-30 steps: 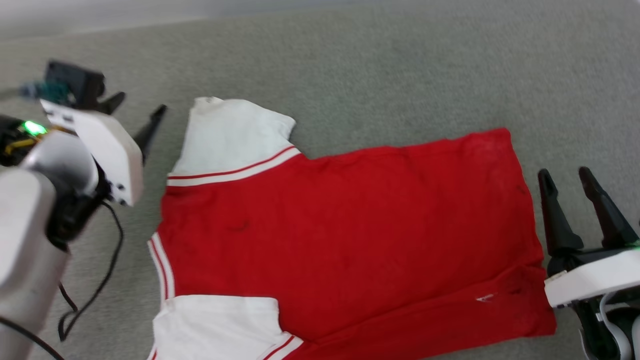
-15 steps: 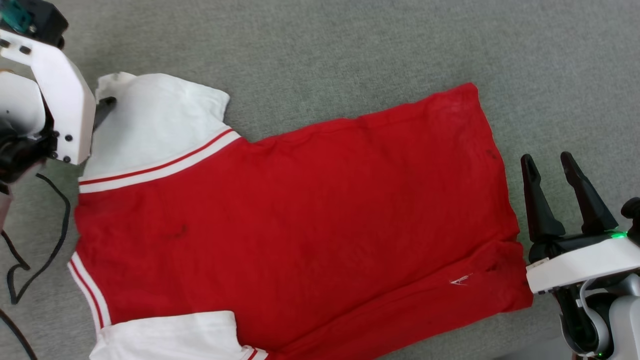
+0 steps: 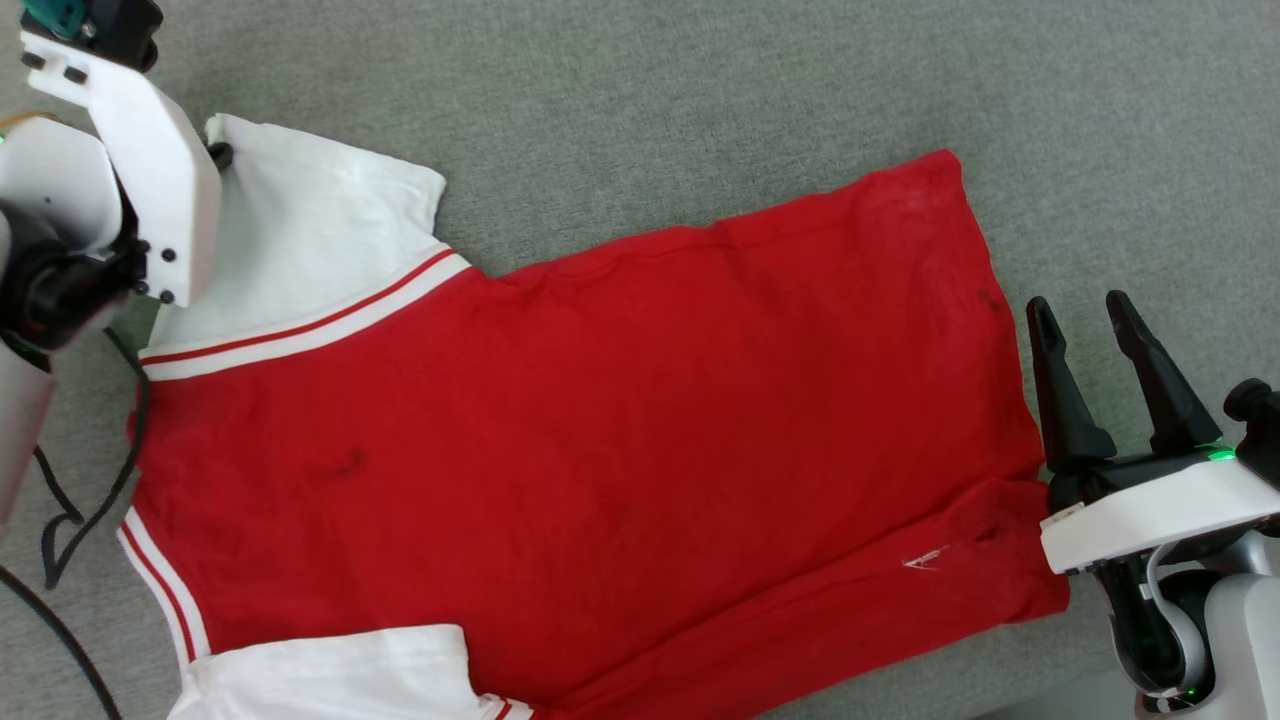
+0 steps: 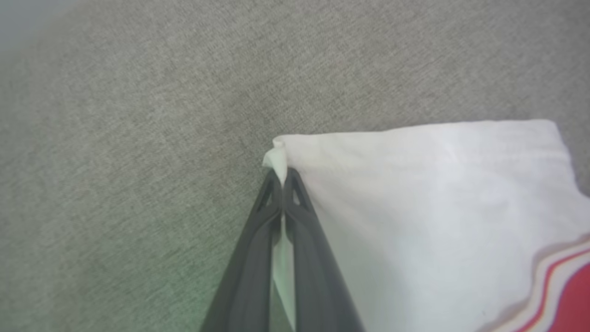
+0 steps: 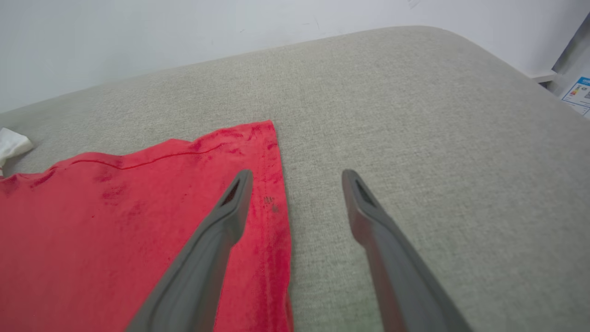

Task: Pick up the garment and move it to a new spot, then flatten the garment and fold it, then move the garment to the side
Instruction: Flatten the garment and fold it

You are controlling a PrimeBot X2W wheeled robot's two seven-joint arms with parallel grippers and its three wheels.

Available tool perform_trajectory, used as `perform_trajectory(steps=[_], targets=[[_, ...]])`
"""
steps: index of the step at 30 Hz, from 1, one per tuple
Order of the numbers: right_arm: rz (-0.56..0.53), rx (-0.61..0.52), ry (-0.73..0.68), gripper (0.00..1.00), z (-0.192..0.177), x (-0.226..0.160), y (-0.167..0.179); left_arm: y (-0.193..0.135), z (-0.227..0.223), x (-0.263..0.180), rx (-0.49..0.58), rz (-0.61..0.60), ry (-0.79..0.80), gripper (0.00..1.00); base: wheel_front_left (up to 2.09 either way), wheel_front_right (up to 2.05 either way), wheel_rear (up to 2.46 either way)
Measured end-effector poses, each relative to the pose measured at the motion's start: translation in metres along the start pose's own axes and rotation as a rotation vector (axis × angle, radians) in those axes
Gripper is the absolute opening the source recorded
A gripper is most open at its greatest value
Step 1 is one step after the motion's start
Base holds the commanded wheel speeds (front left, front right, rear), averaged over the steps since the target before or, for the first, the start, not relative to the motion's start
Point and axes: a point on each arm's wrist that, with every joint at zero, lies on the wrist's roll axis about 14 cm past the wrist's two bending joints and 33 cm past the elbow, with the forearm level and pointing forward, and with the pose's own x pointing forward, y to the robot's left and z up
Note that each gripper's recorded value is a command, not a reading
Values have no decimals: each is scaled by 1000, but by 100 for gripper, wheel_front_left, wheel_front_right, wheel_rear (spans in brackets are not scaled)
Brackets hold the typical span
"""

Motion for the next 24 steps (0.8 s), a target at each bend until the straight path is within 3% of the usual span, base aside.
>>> perform_trajectory(steps=[8, 12, 19, 24], targets=[[56, -69, 2, 100, 15, -2, 7, -8, 33, -30, -41, 5, -245, 0, 0, 0, 0], [79, -142, 35, 100, 27, -4, 1, -21, 40, -56, 0, -1, -324, 0, 0, 0, 0], [164, -245, 192, 100, 39, 9, 8, -49, 40, -107, 81, -35, -437, 0, 0, 0, 0], [206, -353, 429, 100, 25, 22, 10, -64, 26, -136, 116, -46, -476, 0, 0, 0, 0]])
